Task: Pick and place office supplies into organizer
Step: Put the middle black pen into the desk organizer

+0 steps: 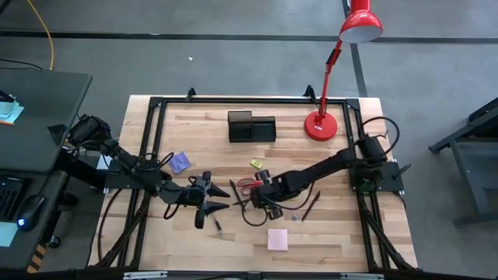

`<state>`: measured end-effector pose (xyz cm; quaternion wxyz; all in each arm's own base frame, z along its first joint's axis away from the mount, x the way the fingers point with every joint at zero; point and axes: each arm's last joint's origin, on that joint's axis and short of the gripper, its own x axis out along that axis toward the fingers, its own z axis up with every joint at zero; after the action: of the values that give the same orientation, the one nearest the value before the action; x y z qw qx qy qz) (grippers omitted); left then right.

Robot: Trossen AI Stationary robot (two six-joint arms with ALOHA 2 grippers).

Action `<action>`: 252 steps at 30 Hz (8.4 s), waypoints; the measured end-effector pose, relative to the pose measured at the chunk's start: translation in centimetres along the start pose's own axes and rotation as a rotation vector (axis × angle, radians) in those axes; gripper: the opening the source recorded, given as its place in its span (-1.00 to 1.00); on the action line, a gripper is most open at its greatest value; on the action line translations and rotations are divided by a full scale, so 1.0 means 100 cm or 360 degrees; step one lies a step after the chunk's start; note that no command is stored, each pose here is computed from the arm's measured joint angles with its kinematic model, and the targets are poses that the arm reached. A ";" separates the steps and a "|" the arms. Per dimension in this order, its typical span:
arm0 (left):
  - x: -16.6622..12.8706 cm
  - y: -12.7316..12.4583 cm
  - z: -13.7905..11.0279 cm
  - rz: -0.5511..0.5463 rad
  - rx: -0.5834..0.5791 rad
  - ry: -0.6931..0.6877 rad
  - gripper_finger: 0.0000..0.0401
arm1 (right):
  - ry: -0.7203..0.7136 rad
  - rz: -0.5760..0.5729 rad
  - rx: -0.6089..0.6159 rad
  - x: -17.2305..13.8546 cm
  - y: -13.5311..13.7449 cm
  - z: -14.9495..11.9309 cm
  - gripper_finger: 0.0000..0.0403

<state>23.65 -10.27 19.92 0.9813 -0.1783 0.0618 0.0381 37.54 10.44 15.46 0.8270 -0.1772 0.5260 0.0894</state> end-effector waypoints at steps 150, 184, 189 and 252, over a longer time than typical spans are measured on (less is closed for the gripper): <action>0.036 0.041 -0.038 0.0379 -0.0406 0.0578 -1.00 | -0.0254 -0.0755 -0.0647 -0.152 -0.031 0.028 -0.43; 0.021 0.014 -0.033 0.0966 0.0196 -0.0137 -1.00 | -0.1732 0.0365 0.0033 -0.110 -0.110 -0.049 -0.43; 0.025 0.007 -0.023 0.0812 0.0301 -0.0162 -1.00 | -0.1694 0.0337 0.0061 -0.100 -0.112 -0.055 -0.43; 0.052 0.030 -0.016 0.0561 0.0269 -0.0091 -1.00 | -0.1767 0.0621 -0.0050 -0.051 -0.133 0.012 -0.43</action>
<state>28.33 -7.78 16.71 0.9722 -0.0807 0.0671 0.2092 40.87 -1.16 23.14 0.9441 -0.0161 0.0359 0.3272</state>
